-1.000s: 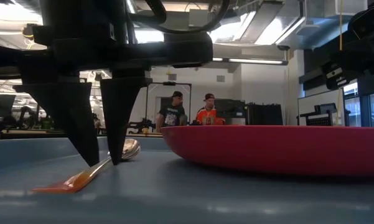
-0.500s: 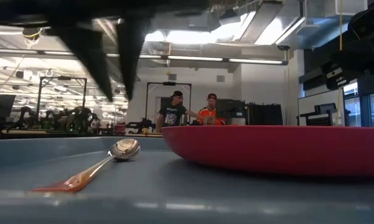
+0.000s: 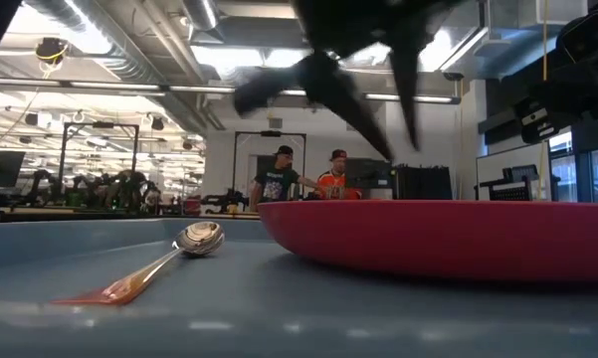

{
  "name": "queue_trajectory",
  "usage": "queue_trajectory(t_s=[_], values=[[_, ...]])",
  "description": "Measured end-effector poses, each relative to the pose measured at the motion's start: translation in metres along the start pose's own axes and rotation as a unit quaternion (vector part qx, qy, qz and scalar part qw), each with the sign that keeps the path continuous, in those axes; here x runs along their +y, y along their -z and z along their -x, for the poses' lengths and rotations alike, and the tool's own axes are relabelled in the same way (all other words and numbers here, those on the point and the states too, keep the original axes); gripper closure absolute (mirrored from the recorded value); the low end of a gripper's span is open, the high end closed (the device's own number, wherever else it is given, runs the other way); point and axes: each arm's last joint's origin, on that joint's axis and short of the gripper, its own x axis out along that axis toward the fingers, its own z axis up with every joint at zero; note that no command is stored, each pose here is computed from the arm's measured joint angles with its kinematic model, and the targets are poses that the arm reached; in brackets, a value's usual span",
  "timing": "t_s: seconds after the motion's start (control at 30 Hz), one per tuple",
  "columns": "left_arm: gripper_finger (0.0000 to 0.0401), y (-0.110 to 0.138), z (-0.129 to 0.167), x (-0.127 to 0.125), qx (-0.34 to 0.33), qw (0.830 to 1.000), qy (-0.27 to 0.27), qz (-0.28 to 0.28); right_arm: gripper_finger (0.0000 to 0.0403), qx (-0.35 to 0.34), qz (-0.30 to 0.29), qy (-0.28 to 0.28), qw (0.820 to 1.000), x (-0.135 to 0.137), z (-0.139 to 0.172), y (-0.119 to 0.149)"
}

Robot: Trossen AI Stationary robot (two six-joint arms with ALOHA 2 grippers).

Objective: Pick and place plate/cup/fork/spoon on tray
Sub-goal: Adjust the pink plate on the blue serving tray

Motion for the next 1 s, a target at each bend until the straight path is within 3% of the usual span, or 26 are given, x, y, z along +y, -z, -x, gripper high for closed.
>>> queue_trajectory(t_s=[0.13, 0.33, 1.0], values=[[0.0328, 0.016, -0.011, 0.001, 0.039, 0.999, 0.001, -0.012, 0.0301, 0.0, 0.0, 0.0, 1.0, 0.0, 0.0, 0.0], [0.0328, 0.031, -0.007, 0.008, 0.094, 0.995, -0.031, 0.02, 0.0301, 0.0, 0.0, 0.0, 1.0, 0.0, 0.0, 0.0], [0.0328, 0.072, 0.02, 0.007, 0.135, 0.989, -0.008, 0.059, 0.0301, 0.0, 0.0, 0.0, 1.0, 0.0, 0.0, 0.0]])
